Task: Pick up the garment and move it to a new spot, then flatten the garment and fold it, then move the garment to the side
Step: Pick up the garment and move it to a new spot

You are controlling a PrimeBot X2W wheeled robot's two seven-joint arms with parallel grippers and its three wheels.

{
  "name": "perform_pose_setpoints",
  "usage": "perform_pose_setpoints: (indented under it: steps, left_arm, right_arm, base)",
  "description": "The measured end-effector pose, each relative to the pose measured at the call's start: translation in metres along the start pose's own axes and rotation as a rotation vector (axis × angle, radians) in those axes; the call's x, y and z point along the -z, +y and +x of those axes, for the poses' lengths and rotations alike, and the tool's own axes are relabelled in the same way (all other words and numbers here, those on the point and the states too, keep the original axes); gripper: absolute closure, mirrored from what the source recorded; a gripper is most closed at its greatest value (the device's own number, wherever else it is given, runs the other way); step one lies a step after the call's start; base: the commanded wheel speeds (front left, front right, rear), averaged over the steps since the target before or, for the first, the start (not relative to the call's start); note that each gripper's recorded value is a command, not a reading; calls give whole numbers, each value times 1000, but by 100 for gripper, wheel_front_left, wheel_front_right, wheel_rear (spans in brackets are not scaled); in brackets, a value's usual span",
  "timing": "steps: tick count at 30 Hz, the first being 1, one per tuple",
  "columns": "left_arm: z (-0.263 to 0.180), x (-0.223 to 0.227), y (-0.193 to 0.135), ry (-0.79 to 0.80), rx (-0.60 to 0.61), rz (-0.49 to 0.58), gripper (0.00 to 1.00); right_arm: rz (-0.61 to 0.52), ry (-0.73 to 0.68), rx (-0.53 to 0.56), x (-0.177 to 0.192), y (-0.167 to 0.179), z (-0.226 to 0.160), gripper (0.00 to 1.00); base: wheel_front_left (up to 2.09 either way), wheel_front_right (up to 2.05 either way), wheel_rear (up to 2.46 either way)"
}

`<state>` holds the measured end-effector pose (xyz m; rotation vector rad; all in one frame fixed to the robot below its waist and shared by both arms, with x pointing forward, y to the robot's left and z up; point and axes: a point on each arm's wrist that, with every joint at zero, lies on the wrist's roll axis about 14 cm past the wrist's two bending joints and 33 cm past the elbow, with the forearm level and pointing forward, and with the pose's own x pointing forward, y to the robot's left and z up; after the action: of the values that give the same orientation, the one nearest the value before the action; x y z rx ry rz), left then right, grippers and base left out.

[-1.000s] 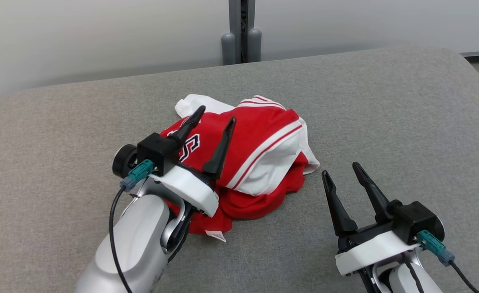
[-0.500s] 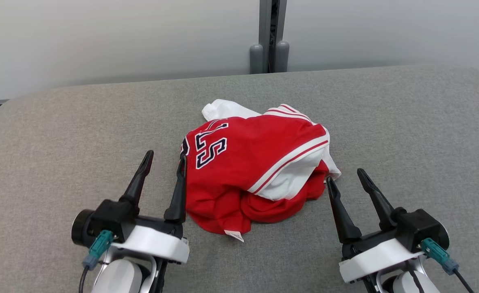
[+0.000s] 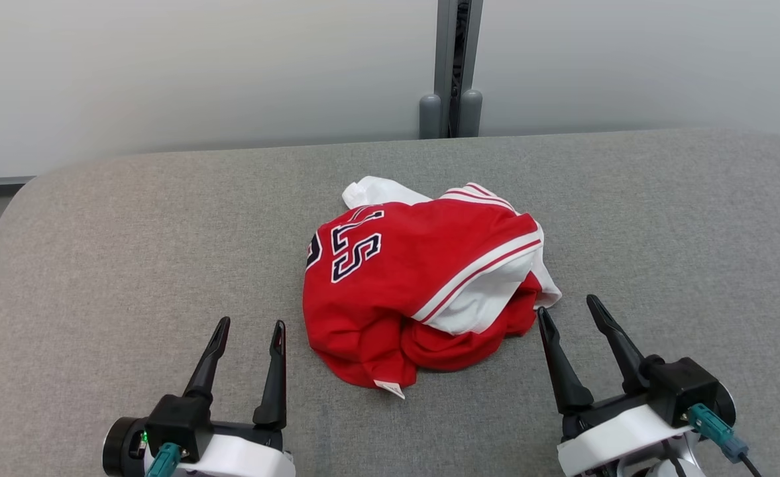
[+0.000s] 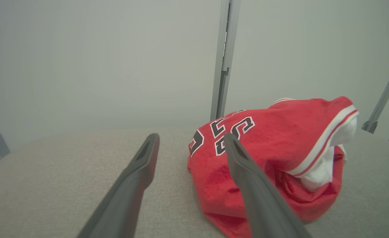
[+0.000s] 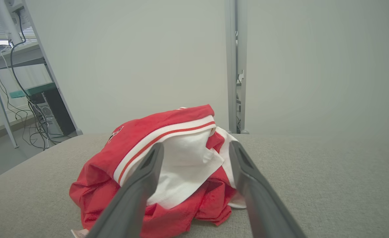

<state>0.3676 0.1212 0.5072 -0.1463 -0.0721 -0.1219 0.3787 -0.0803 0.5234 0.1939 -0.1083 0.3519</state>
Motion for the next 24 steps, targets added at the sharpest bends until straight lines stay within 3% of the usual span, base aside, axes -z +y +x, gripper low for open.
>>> perform_pose_setpoints:
  steps: [15,20,24]
  left_arm:
    - [-4,9,-13,30,34,-22,0]
    - [9,3,-39,9,135,-26,0]
    - [23,-5,-74,-23,278,35,0]
  right_arm:
    - [0,13,16,3,-3,-8,0]
    - [3,22,27,7,-7,-8,0]
    - [4,27,40,8,-11,-8,0]
  base:
    - [0,0,0]
    - [0,0,0]
    - [0,0,0]
